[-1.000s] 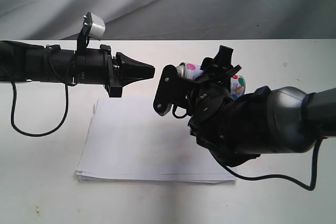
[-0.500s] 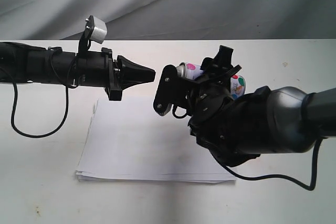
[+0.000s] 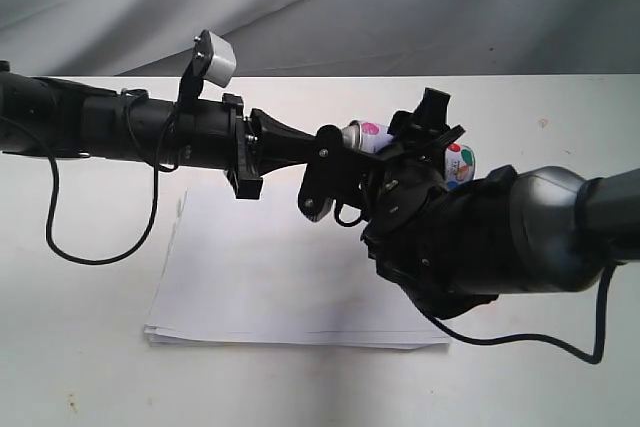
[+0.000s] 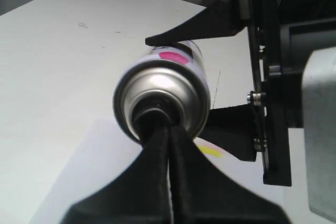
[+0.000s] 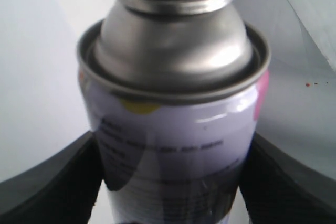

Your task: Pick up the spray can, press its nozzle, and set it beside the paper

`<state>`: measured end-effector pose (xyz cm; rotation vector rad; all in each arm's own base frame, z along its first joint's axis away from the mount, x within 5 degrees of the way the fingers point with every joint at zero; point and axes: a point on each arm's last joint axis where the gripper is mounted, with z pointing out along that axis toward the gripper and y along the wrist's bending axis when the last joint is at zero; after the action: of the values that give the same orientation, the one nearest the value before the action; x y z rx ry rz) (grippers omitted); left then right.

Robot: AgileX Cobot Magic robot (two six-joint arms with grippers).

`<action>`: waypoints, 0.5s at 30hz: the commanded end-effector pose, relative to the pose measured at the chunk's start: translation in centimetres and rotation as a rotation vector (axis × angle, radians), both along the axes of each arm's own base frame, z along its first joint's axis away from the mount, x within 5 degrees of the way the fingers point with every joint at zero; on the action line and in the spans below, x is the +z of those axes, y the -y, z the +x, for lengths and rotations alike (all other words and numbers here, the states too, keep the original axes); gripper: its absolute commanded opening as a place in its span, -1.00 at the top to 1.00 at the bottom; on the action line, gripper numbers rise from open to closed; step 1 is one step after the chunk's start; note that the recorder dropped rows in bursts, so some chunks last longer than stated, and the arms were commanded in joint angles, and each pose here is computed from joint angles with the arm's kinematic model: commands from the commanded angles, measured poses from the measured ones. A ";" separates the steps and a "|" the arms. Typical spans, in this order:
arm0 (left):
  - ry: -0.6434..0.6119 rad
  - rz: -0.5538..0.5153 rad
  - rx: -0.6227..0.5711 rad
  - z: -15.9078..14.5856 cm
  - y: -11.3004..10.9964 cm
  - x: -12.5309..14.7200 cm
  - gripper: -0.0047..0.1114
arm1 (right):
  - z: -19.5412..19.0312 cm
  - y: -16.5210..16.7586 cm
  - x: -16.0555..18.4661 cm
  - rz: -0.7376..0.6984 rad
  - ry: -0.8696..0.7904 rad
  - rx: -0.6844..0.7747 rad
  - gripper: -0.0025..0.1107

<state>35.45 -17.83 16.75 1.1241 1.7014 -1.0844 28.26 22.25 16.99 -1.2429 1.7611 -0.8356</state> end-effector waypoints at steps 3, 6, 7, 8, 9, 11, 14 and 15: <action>0.015 0.000 -0.002 0.0 0.4 0.3 0.92 | 0.2 -0.1 0.9 -0.034 0.051 0.024 0.96; 0.014 -0.003 0.001 0.0 0.4 0.3 0.92 | 0.2 -0.1 0.9 -0.034 0.051 0.024 0.96; 0.014 -0.003 0.001 0.0 0.4 0.3 0.92 | 0.2 -0.1 0.9 -0.034 0.051 0.024 0.96; 0.014 -0.004 0.003 0.0 0.4 0.3 0.92 | 0.2 -0.1 0.9 -0.034 0.051 0.024 0.96; 0.013 -0.006 0.004 0.0 0.4 0.3 0.92 | 0.2 -0.1 0.9 -0.034 0.051 0.024 0.96; 0.013 -0.006 0.004 0.0 0.4 0.3 0.92 | 0.2 -0.1 0.9 -0.039 0.051 0.027 0.96; 0.013 -0.006 0.004 0.0 0.4 0.3 0.92 | 0.2 -0.1 0.9 -0.039 0.051 0.027 0.96; 0.019 -0.006 0.003 0.1 0.4 0.4 0.92 | 0.2 -0.1 0.9 -0.039 0.051 0.027 0.96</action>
<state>35.47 -17.86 16.71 1.1241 1.7058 -1.0779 28.27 22.21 17.00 -1.2584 1.7532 -0.8518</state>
